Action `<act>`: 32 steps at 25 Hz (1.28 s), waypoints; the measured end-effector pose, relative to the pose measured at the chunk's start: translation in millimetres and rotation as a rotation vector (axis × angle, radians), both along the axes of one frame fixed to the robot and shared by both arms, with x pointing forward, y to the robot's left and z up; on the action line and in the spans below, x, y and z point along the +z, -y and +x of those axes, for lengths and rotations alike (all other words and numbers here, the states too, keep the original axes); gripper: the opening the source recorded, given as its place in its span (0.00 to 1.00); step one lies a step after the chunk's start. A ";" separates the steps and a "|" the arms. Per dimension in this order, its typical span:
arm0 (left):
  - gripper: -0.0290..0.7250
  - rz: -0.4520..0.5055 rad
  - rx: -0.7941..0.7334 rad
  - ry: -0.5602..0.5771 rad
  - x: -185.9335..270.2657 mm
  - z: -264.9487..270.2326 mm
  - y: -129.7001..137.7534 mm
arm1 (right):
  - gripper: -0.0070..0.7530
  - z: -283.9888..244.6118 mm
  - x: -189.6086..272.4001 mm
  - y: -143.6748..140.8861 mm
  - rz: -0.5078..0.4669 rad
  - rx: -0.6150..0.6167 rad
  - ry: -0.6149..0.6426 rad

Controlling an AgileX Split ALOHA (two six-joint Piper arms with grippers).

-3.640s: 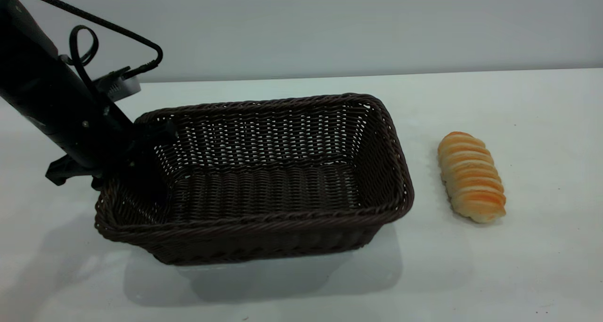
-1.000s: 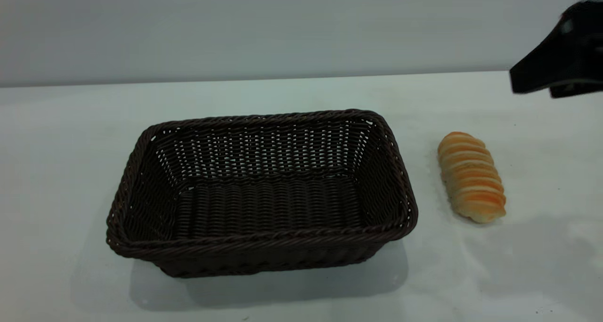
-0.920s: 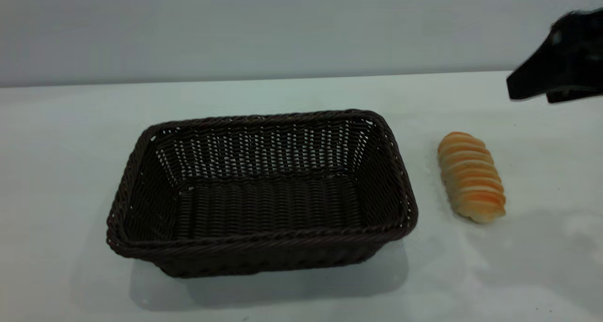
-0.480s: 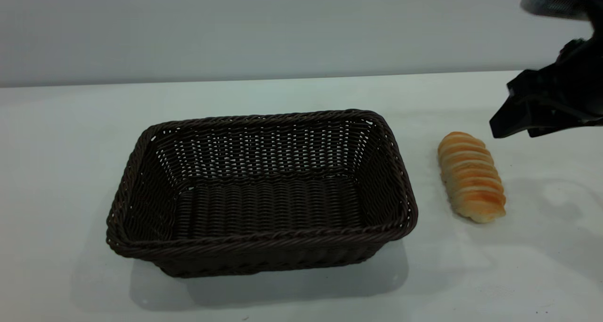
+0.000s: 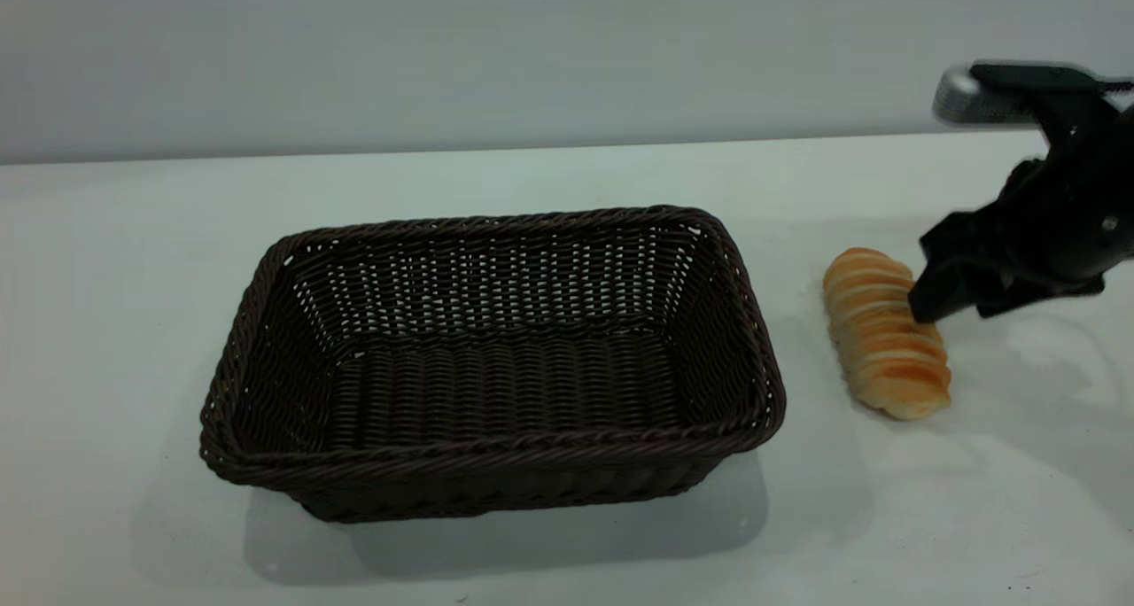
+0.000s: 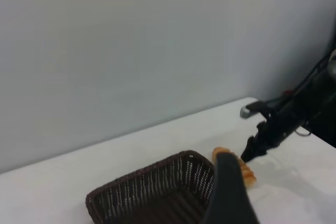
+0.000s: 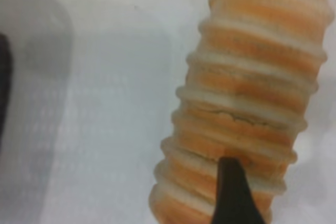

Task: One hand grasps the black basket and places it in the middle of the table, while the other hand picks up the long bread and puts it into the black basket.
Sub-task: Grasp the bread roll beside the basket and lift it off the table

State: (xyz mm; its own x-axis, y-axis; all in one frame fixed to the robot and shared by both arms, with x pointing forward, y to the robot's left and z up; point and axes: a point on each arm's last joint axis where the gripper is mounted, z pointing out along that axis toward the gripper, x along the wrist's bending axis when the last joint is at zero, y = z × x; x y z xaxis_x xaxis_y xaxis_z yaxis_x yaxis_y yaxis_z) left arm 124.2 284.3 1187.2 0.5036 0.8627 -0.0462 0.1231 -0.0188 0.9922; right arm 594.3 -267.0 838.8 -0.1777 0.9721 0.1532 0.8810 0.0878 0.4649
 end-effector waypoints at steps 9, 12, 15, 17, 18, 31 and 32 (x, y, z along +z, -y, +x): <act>0.79 -0.001 0.023 0.008 -2.0 -2.9 -2.4 | 0.62 2.9 -25.7 -3.6 0.055 -0.025 -0.062; 0.77 0.000 0.026 0.008 -2.0 -2.8 -2.6 | 0.55 2.9 -25.2 -5.0 0.070 -0.020 -0.061; 0.75 0.002 0.028 0.008 -2.1 -2.6 -2.9 | 0.37 2.8 -24.4 -8.5 0.104 0.003 -0.059; 0.74 0.002 0.030 0.008 -2.1 -2.5 -3.0 | 0.21 4.9 -22.7 -13.7 0.151 0.044 -0.051; 0.74 0.003 0.033 0.008 -2.1 -2.4 -3.2 | 0.15 6.5 -21.4 -15.9 0.174 0.053 -0.045; 0.73 0.009 0.044 0.010 -2.3 -2.0 -4.2 | 0.05 25.2 63.1 -3.4 -0.009 0.078 0.231; 0.73 0.009 0.044 0.010 -2.3 -2.0 -4.2 | 0.05 25.0 74.7 -3.0 -0.014 0.079 0.262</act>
State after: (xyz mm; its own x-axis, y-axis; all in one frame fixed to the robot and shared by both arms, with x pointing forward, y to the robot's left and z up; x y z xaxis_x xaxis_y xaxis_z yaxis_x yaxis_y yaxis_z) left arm 122.2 288.5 1185.0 0.4658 0.8843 -0.0333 0.1144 -0.0229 0.9932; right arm 619.3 -264.0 913.5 -0.2847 0.9554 0.0785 0.7210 0.1595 0.6744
